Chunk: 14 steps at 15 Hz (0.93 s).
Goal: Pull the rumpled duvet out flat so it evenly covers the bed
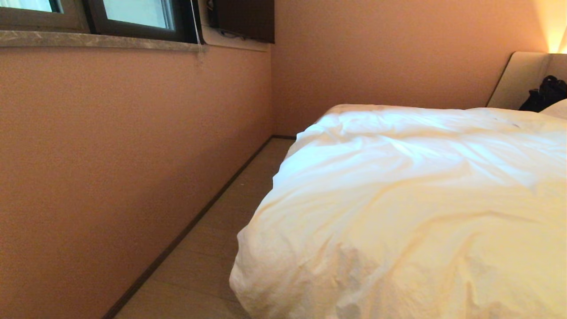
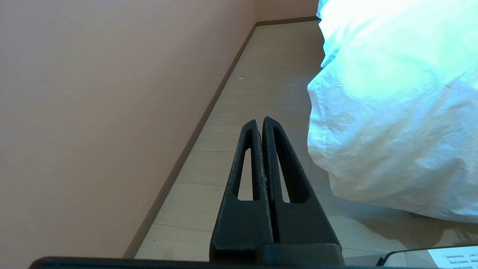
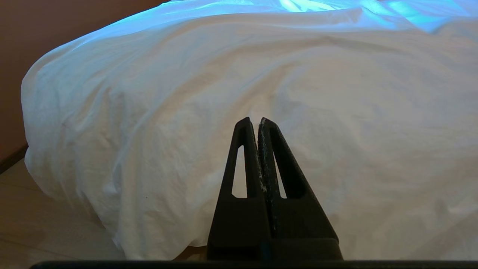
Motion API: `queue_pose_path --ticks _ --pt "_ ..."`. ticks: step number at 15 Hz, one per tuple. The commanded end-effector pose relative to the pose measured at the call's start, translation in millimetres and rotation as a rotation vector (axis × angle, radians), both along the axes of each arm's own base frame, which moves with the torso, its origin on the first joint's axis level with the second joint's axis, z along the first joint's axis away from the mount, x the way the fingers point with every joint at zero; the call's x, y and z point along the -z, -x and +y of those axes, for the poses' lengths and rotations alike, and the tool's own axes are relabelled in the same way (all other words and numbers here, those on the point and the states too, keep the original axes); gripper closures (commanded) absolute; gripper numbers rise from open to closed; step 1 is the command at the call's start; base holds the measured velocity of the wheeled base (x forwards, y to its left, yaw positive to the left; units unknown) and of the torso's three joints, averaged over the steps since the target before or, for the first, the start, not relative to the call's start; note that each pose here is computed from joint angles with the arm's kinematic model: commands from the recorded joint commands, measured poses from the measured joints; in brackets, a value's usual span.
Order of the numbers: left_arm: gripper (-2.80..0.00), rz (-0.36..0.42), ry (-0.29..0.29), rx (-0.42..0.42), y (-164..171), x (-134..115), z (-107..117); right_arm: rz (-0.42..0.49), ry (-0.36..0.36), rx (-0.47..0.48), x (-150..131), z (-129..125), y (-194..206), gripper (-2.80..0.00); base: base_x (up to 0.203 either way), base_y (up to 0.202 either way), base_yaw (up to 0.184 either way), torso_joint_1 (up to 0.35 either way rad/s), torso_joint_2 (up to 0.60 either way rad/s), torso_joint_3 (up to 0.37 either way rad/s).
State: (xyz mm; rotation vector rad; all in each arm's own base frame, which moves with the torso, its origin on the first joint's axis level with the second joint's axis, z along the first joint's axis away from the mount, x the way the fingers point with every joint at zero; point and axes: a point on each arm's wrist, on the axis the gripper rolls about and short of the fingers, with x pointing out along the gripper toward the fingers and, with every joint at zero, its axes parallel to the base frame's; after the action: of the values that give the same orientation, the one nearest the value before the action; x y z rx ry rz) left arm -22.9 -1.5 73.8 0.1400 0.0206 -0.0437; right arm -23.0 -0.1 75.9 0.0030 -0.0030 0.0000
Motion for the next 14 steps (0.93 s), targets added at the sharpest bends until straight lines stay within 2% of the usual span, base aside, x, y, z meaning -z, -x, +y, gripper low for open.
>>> queue_pose_path --ticks 1,9,14 --pt "0.0 -0.001 0.0 -0.001 0.0 -0.1 0.0 0.001 0.0 0.0 0.0 0.0 -0.1 0.0 0.0 0.0 0.0 0.0 0.0 0.0" --pt "0.0 -0.001 0.0 -0.001 0.0 -0.1 0.0 0.001 0.0 0.0 0.0 0.0 -0.1 0.0 0.0 0.0 0.0 0.0 0.0 0.0" --pt "0.0 -0.001 0.0 -0.002 0.0 -0.1 0.0 0.001 0.0 -0.001 0.0 0.0 -0.1 0.0 0.001 0.172 -0.001 0.002 0.0 0.001"
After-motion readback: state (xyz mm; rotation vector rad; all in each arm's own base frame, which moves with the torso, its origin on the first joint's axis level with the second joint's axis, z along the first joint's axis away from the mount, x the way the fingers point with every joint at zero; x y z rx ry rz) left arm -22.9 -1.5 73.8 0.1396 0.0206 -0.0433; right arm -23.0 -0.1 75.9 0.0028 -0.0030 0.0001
